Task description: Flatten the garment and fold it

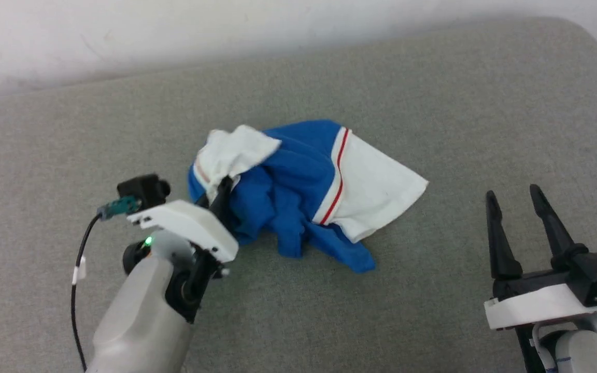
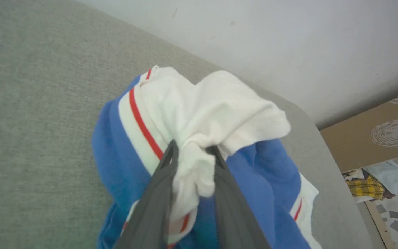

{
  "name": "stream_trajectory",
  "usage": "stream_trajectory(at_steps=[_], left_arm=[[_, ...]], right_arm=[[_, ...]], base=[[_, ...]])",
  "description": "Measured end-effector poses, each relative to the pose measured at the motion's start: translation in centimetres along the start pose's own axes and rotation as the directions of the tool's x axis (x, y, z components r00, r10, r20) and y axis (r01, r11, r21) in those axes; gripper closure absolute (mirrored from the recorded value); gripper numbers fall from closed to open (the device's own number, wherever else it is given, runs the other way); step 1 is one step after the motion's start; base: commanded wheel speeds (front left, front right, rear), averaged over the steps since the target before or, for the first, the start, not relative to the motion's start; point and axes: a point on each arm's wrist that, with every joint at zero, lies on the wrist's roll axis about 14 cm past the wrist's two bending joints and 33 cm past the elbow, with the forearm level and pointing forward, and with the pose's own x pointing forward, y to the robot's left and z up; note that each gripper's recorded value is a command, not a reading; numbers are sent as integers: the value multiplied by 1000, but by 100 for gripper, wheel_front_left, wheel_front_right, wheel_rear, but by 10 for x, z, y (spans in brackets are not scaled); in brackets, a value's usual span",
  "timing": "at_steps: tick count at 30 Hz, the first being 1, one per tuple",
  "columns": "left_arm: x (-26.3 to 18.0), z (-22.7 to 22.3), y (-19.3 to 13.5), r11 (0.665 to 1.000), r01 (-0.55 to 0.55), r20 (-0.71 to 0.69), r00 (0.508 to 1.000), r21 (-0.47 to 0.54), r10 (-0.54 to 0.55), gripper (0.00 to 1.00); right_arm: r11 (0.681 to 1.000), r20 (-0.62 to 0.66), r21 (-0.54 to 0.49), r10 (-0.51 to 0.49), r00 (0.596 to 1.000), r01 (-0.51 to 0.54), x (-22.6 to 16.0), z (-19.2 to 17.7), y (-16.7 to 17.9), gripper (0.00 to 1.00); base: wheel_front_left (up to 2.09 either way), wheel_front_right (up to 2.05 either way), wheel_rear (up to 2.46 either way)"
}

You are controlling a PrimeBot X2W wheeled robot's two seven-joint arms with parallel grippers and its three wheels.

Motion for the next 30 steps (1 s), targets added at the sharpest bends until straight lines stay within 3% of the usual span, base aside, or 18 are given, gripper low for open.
stream_trajectory(at_steps=[1,4,10,15,20,28,30], left_arm=[[1,-8,15,999,-38,-10,999,7,38,0],[2,-22,46,992,-122,-10,992,9,122,0],[-2,3,60,986,-139,118,985,96,127,0],[-18,44,52,962,-124,232,971,242,67,0],[-59,105,31,914,-149,409,912,378,-21,0],[-147,93,31,804,-265,488,872,533,-37,0],[-168,92,33,791,-311,524,852,527,-14,0]], right_arm=[[1000,-15,0,3,1000,-3,1,-5,1,0],[1000,-52,1,11,999,-11,4,-18,4,0],[999,-86,10,51,995,-51,6,-30,18,0],[998,-62,7,66,996,-66,4,-22,22,0],[995,-40,13,96,995,-95,-4,-14,31,0],[987,-18,21,162,987,-161,-14,-2,52,0],[984,-16,23,177,984,-177,-16,-1,57,0]], base=[[0,0,0],[0,0,0],[0,0,0],[0,0,0],[0,0,0],[0,0,0],[0,0,0]])
